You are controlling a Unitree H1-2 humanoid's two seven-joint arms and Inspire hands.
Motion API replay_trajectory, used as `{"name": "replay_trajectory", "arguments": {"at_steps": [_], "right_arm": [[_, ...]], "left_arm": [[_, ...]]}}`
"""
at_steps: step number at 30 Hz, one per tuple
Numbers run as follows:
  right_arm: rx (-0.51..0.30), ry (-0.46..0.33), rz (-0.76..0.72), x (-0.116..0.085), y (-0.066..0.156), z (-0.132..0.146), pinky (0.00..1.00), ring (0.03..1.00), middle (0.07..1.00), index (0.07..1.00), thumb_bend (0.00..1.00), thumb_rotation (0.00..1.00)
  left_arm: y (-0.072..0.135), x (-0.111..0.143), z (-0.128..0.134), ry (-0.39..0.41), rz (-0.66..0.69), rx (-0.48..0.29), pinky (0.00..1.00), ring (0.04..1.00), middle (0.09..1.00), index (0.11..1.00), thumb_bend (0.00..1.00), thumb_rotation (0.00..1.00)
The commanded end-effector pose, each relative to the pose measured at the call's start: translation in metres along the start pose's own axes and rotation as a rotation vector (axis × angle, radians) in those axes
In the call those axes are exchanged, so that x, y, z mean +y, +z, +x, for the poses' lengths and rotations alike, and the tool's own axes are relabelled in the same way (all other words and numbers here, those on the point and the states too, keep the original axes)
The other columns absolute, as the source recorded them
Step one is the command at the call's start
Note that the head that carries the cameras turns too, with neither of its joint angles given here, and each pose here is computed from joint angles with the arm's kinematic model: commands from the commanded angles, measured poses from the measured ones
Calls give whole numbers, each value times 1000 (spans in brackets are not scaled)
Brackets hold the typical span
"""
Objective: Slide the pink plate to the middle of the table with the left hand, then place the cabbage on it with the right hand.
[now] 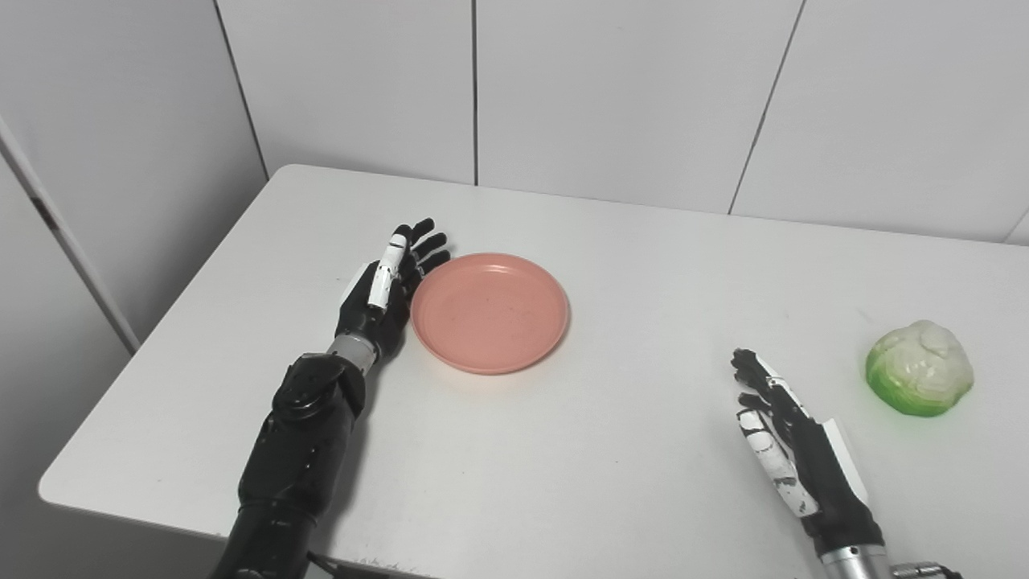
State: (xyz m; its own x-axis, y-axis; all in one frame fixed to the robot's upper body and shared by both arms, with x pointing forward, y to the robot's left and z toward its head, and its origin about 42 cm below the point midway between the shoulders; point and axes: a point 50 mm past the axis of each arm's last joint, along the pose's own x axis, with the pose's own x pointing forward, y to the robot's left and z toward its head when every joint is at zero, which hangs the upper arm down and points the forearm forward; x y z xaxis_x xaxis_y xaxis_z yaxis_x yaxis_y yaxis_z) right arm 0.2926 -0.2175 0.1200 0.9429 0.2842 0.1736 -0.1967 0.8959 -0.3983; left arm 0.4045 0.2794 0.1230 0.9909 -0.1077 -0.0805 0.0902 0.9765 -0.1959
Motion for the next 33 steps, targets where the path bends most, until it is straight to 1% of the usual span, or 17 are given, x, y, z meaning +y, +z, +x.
{"name": "replay_trajectory", "arguments": {"at_steps": [1, 6, 11, 14, 17, 21, 27, 33], "right_arm": [[46, 5, 38, 14, -5, 2, 823, 879, 888, 889, 342, 1000], [56, -1, 38, 18, -3, 3, 823, 880, 888, 888, 319, 1000], [61, 1, 45, 21, 0, 4, 831, 886, 893, 893, 298, 1000], [64, -3, 32, 23, 3, 5, 824, 882, 890, 891, 294, 1000], [66, -5, 29, 24, 5, 5, 827, 882, 888, 890, 283, 1000], [63, -7, 33, 26, 4, 6, 833, 886, 890, 892, 303, 1000], [57, -4, 31, 28, 6, 6, 840, 889, 895, 895, 325, 1000], [57, -7, 32, 29, 9, 6, 840, 892, 898, 898, 297, 1000]], "left_arm": [[-11, -11, -2, -31, -1, 57, 899, 899, 908, 905, 398, 1000], [-16, -29, -3, -60, -1, 72, 881, 888, 897, 891, 412, 1000], [-23, -50, -8, -102, -12, 88, 885, 893, 903, 892, 411, 1000], [-27, -58, -11, -139, -10, 89, 889, 898, 910, 900, 417, 1000], [-30, -66, -15, -158, -2, 93, 884, 894, 906, 895, 428, 1000], [-34, -77, -20, -187, -7, 95, 890, 898, 910, 900, 430, 1000], [-37, -85, -28, -212, -21, 88, 886, 897, 909, 902, 431, 1000], [-37, -88, -36, -229, -23, 94, 882, 891, 908, 903, 442, 1000]]}}
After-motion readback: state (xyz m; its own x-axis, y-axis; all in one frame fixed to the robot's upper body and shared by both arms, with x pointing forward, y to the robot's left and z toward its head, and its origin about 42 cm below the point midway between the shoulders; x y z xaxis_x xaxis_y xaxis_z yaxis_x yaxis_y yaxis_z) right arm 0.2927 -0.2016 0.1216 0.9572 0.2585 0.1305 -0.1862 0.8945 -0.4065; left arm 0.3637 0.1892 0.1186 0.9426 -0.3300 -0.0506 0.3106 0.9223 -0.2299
